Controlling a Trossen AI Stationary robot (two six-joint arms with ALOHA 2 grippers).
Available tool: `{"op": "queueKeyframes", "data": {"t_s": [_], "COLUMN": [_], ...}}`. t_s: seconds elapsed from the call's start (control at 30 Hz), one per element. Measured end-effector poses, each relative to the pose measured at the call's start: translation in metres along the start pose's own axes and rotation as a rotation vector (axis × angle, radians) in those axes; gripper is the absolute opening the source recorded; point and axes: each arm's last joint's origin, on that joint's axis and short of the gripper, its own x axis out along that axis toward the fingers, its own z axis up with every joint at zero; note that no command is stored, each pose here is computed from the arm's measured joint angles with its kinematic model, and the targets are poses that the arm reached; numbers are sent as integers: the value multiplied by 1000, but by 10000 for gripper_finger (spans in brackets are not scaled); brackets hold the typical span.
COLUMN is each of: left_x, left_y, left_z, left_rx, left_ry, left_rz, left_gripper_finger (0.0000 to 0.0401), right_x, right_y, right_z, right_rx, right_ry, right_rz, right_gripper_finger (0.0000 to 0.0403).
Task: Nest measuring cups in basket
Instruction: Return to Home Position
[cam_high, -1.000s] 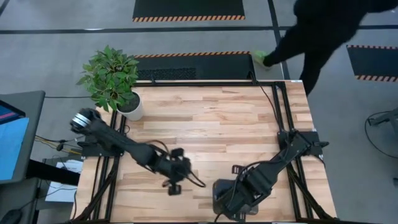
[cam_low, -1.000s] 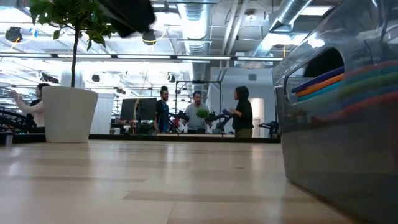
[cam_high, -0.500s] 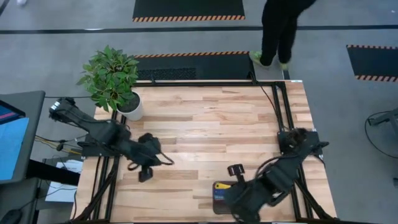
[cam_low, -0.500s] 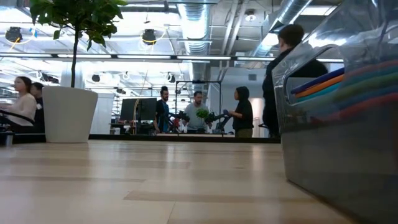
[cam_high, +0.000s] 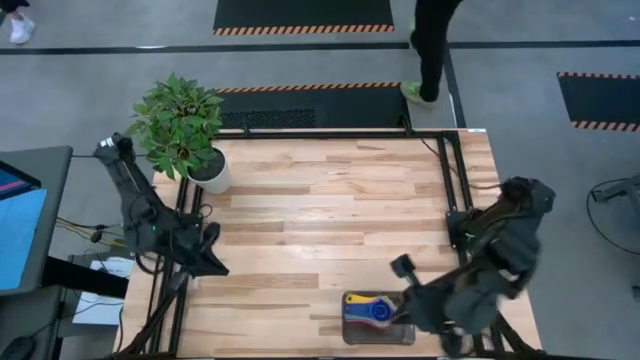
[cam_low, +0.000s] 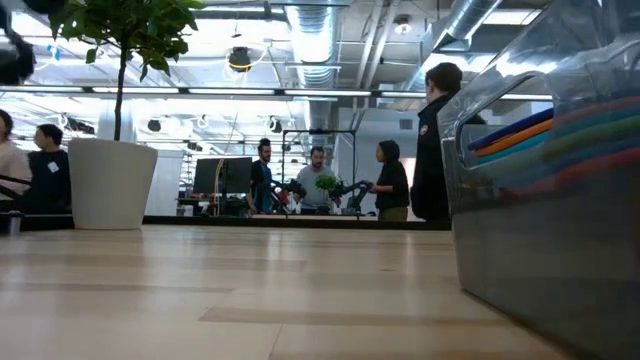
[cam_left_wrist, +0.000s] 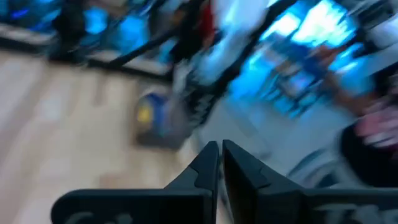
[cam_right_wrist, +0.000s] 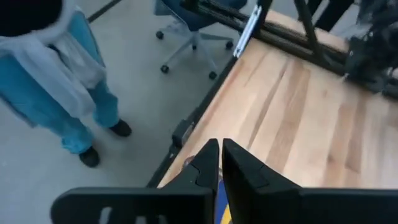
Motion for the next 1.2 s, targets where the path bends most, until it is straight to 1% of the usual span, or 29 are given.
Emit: {"op": "queueKeyframes", "data": {"t_s": [0.1, 0.17, 0.23, 0.27, 0.33, 0.4, 0.47, 0.6, 0.7, 0.83, 1.03, 1.1, 1.2], "left_x": [-5, -7, -6, -5, -3, -2, 0, 6, 10, 13, 12, 12, 12], "left_y": [14, 18, 21, 22, 24, 27, 33, 47, 61, 81, 105, 112, 122], "left_z": [-15, -18, -21, -22, -22, -20, -21, -19, -12, -4, 2, -4, -30], "left_rx": [-34, -24, -15, -11, 9, 51, 88, 134, 148, 165, 128, 135, 61], "left_ry": [-115, -164, -157, -150, -139, -154, -163, -170, -175, -187, -208, -264, -295], "left_rz": [-132, -162, -139, -128, -115, -92, -45, 4, 29, 49, 121, 111, 45], "left_gripper_finger": [11, 11, 11, 11, 11, 11, 11, 11, 11, 11, 11, 11, 11], "right_x": [27, 34, 34, 34, 34, 28, 19, 8, 5, 4, -1, -3, -7], "right_y": [-2, -4, -8, -11, -20, -33, -45, -60, -67, -73, -81, -84, -86], "right_z": [-27, -48, -72, -85, -119, -151, -182, -240, -271, -295, -310, -313, -316], "right_rx": [42, 68, 80, 89, 110, 147, 167, 145, 153, 161, 184, 192, 194], "right_ry": [-43, -155, -311, -372, -441, -491, -574, -747, -833, -824, -759, -748, -752], "right_rz": [6, 74, 166, 193, 221, 201, 176, 186, 158, 116, 37, 12, 0], "right_gripper_finger": [45, 43, 43, 42, 43, 45, 45, 43, 42, 45, 43, 42, 44]}}
